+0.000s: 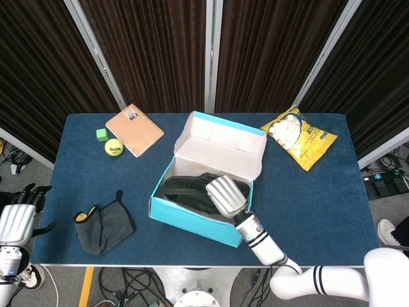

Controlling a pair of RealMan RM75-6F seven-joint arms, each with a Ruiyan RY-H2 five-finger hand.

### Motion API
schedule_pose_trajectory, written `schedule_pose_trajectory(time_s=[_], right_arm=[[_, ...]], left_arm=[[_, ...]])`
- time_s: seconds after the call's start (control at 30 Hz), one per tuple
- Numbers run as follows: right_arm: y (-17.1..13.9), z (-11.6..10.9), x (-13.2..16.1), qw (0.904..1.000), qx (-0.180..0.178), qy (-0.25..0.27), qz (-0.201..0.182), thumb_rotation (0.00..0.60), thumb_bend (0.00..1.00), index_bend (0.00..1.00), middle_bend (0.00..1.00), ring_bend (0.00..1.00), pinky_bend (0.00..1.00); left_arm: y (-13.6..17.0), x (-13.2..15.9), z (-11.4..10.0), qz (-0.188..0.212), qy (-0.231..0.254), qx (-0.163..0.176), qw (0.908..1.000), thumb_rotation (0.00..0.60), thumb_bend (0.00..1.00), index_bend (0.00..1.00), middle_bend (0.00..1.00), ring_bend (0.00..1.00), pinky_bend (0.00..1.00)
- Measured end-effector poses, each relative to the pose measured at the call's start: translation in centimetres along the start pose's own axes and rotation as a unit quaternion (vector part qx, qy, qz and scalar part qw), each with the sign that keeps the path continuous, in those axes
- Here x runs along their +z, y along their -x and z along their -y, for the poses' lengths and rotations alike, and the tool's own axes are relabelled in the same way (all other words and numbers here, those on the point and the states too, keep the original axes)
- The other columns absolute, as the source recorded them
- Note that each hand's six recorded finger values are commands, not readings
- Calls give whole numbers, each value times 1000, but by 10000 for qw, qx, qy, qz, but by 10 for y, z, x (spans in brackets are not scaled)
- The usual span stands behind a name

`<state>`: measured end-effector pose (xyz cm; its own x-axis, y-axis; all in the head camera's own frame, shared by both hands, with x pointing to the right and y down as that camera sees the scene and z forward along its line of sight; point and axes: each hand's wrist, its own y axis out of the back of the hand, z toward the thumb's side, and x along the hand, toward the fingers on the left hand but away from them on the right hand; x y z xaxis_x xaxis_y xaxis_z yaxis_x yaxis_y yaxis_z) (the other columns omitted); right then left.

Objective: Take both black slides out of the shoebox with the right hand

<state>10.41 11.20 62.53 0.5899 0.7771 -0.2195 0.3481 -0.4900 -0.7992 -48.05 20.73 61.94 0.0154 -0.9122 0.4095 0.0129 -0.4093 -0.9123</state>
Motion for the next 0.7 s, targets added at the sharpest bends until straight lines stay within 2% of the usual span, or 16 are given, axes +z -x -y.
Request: schedule_pose_trajectory(time_s=[0.13,0.23,0.3,0.47,0.7], right_arm=[[1,-23,-6,9982,-539,234,-143,600,405,677,626,526,726],[1,-31,-15,9972,-710,186,-156,600,409,677,626,527,726],[1,-28,-18,9978,-631,159,-137,600,411,677,625,527,726],[-1,1,-26,10000,-33,21,-83,600,413,680,625,527,726],[0,23,-29,9991,410,-53,-110,600,432,724,655,562,747]], left_arm=[[0,2,-1,9,-27,8,10000,600,0,156,195,96,315],[1,3,1,0,-26,-22,10000,600,0,156,195,96,315],[1,4,1,5,-36,-32,10000,600,0,156,195,96,315],[2,3,1,-21,-40,-29,10000,600,0,156,195,96,315],[3,0,2,-46,-21,-51,10000,600,0,156,195,96,315]])
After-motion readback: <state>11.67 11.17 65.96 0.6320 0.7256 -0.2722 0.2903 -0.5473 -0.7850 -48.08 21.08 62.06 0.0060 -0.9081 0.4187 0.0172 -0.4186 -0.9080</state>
